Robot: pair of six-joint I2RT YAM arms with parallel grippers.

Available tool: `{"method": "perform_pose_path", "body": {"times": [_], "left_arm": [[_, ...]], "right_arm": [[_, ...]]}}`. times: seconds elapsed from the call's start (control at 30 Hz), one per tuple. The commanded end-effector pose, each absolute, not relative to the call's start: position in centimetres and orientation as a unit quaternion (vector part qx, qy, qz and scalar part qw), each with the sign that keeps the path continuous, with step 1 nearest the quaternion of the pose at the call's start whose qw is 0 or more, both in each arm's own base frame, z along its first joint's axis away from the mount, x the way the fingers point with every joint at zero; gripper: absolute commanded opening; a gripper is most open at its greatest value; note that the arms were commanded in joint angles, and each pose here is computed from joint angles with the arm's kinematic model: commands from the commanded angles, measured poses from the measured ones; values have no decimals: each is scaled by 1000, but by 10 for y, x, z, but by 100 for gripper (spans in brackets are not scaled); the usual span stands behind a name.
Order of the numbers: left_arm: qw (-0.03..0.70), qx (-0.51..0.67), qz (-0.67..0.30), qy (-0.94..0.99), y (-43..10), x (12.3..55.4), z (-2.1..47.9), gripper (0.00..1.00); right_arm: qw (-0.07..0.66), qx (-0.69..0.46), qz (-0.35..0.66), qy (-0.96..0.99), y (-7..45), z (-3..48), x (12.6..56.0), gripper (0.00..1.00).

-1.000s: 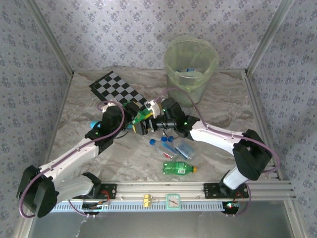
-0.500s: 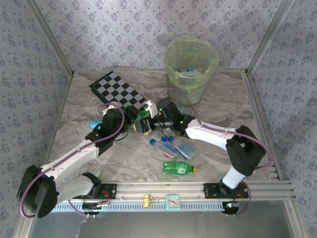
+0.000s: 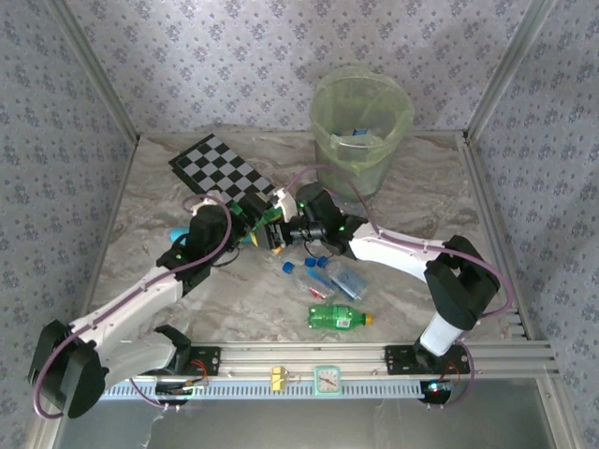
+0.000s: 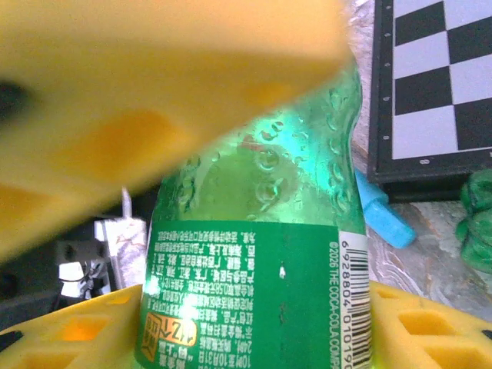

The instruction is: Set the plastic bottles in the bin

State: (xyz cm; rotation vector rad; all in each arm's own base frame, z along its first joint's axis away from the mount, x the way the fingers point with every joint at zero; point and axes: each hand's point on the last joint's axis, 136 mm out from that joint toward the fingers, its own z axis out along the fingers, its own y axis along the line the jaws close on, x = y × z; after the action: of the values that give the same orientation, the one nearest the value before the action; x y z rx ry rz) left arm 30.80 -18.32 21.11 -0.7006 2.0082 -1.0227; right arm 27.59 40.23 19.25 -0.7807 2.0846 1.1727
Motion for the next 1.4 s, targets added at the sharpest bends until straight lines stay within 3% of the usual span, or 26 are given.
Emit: {"method": "perform_pose_path", "body": {"times": [0.0,0.2,0.37,0.7,0.87,1.13,1.37], "left_arm": [[438,-265,-356,782,-150,311,245,100],[462,-291,-307,780,-102,308,236,100],[447,-307,-280,792,-87,309,213,100],[353,-256,-283,854,-116,307,159,100],[301,-229,-299,876,-136,303,136,100],[285,-164,-268,905,-158,304,138,100],[258,-143,-233,927,-170,300,127,100]], "right_arm": [[339,-295,429,783,389,215,289,55],[374,-281,379,798,351,228,311,55],[431,-271,331,795,311,269,331,54],[557,-206,215,776,222,384,382,52],[601,-150,161,768,180,418,414,52],[588,-79,114,797,135,410,475,52],[502,-72,106,855,128,363,517,52]]}}
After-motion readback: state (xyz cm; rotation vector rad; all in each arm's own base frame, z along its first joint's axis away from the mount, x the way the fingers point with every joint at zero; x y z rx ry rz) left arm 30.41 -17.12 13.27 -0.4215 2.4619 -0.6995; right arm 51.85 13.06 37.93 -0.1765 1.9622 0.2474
